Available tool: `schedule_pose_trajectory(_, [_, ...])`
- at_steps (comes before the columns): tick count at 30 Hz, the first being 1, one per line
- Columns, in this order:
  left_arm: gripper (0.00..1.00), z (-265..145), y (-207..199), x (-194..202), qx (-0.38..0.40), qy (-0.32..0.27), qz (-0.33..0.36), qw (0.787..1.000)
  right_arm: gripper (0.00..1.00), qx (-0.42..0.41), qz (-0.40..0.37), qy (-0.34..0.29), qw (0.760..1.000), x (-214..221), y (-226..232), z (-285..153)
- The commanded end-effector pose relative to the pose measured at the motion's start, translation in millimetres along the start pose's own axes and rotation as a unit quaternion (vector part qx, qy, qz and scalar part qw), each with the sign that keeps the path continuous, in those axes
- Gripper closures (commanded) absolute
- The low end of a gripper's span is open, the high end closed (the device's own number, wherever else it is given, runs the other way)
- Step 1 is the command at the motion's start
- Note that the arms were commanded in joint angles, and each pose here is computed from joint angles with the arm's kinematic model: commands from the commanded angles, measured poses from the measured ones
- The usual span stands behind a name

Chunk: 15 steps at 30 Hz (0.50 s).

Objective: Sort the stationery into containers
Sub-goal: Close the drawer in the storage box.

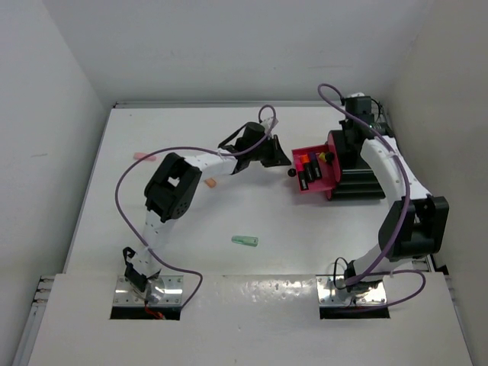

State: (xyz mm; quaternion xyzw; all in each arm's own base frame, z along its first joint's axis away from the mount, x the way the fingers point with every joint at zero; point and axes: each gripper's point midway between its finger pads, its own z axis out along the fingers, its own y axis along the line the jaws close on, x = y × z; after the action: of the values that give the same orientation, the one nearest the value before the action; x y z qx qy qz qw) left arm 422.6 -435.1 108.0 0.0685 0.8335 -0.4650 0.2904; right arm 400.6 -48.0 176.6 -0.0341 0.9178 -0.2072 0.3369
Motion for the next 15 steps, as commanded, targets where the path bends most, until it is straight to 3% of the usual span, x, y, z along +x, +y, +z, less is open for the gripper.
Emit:
schedule_pose_trajectory(1, [1.00,13.1,-13.4,5.6,0.015,0.001,0.008,1.000,1.00,-0.043,0.014,0.030,0.999,14.0,15.5,3.5])
schedule_pose_trajectory(6, [1.00,21.3,-10.2,10.9,0.021,0.005,-0.005,1.000,1.00,-0.070,0.015,0.044,0.996,19.1,22.6,3.9])
schedule_pose_trajectory(15, [1.00,30.3,-45.2,7.5,0.084,-0.001,0.021,0.996,1.00,-0.108,0.023,0.067,0.992,30.7,35.5,2.3])
